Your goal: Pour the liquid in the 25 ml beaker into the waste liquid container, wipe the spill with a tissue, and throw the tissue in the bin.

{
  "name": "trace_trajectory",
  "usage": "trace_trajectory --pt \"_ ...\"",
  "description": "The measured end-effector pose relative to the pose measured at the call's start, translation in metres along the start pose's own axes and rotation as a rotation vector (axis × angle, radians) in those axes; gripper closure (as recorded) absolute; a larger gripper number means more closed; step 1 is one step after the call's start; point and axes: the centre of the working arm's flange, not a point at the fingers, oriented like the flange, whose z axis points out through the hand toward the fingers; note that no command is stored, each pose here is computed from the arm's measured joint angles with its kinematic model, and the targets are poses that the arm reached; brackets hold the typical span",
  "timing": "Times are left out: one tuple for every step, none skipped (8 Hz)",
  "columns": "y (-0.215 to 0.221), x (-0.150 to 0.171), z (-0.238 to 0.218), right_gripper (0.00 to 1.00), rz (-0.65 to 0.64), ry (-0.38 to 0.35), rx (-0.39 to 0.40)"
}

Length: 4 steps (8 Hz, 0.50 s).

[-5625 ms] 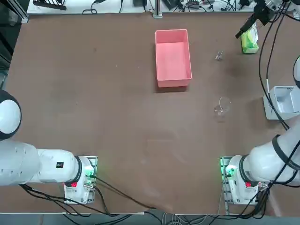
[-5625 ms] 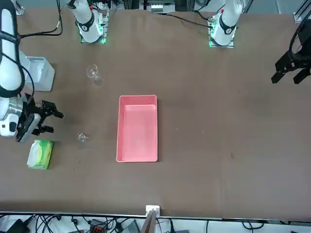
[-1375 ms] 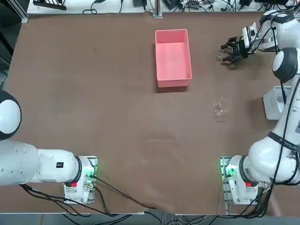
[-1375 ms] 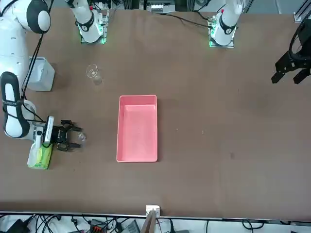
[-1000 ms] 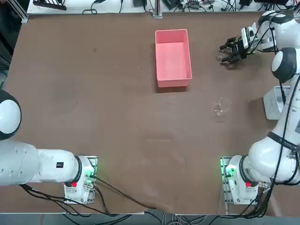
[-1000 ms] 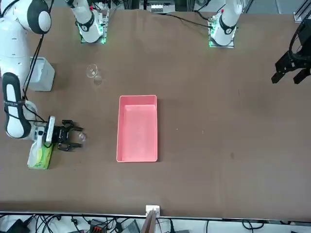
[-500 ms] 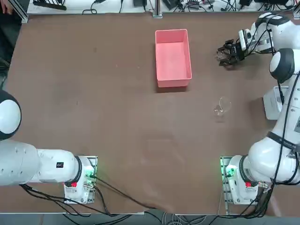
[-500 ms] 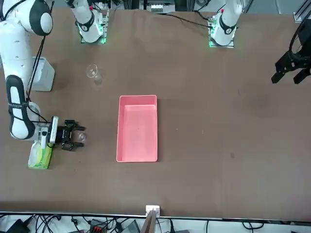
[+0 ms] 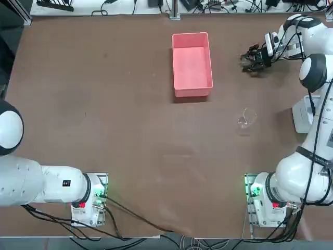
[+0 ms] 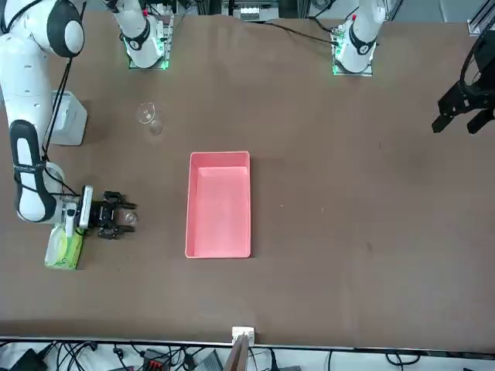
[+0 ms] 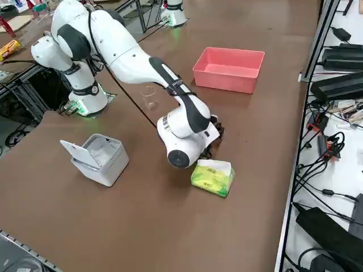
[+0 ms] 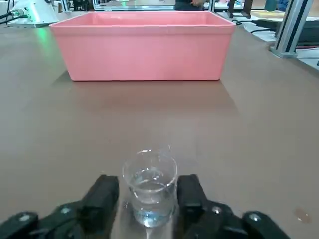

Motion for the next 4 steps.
trace_trajectory --pt "0.0001 0.0002 0.0000 0.33 -0.001 0.001 0.000" --pt "0.0006 0.0011 0.0009 0.41 -0.003 0.003 0.001" --pt "0.0013 0.0026 0.0031 0.46 -0.006 0.007 0.002" --pt "0.0018 0.0035 0.0046 0.48 -0.008 0.009 0.004"
